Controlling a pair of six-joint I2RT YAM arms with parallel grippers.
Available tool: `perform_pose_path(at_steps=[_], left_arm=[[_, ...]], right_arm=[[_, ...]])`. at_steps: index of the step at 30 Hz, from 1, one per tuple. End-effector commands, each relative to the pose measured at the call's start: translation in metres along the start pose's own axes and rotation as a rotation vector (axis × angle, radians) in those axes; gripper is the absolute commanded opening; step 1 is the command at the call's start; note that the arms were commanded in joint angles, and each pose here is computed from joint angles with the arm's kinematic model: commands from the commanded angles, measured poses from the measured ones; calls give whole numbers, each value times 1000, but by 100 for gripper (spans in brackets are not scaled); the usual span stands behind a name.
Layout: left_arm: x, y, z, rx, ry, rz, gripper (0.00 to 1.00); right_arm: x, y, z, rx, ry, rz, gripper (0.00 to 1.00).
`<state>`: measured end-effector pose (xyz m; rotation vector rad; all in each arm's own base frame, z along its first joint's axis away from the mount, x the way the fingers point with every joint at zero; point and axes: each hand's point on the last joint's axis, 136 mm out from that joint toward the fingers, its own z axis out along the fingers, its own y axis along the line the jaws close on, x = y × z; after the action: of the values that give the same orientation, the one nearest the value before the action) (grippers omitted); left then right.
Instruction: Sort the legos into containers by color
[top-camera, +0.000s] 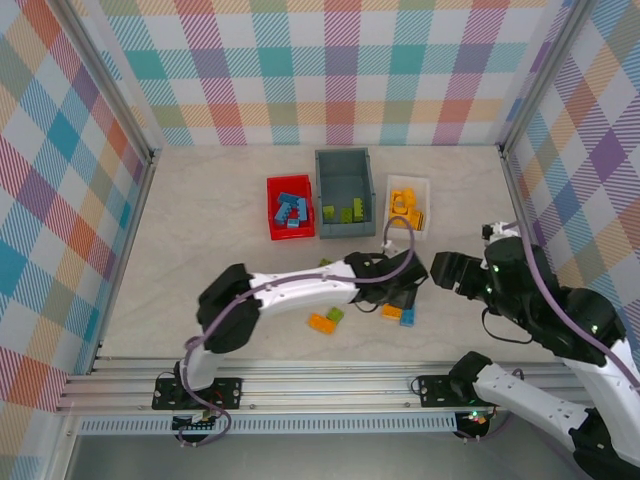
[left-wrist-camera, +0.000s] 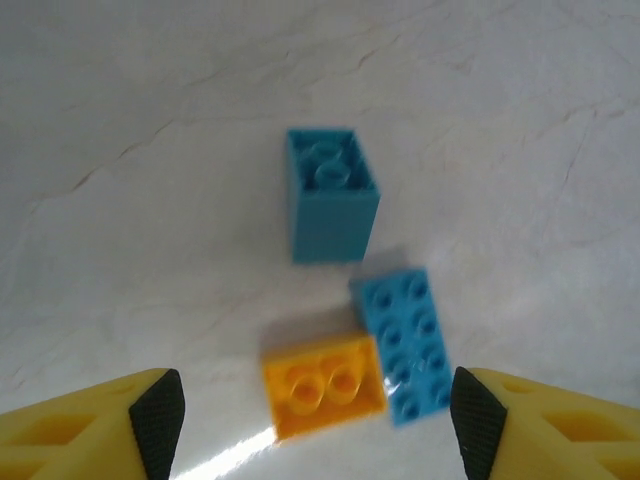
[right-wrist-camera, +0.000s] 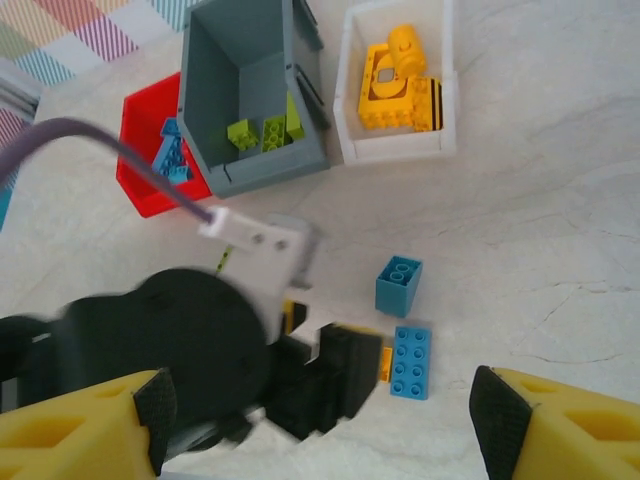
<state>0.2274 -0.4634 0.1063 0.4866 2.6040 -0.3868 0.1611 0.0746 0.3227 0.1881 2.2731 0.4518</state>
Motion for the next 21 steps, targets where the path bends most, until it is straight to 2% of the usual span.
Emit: perform_pose_path(at_steps=[1, 7, 10, 12, 21], left_arm=[[-2, 4, 19, -105, 19, 22, 78], [-5, 1, 63, -122, 64, 6, 81], [-6, -4, 77, -106, 72, 19, 76], [-7, -1, 83, -117, 75, 23, 71], [-29, 5, 82, -127, 5, 28, 31]], right_arm=[[-10, -7, -14, -7, -71, 39, 81], [-12, -12, -25, -18, -95, 36, 82], [-9, -12, -23, -13, -87, 39, 81], [-7, -12, -20, -13, -80, 39, 81], [0, -5, -7, -25, -42, 18, 80]])
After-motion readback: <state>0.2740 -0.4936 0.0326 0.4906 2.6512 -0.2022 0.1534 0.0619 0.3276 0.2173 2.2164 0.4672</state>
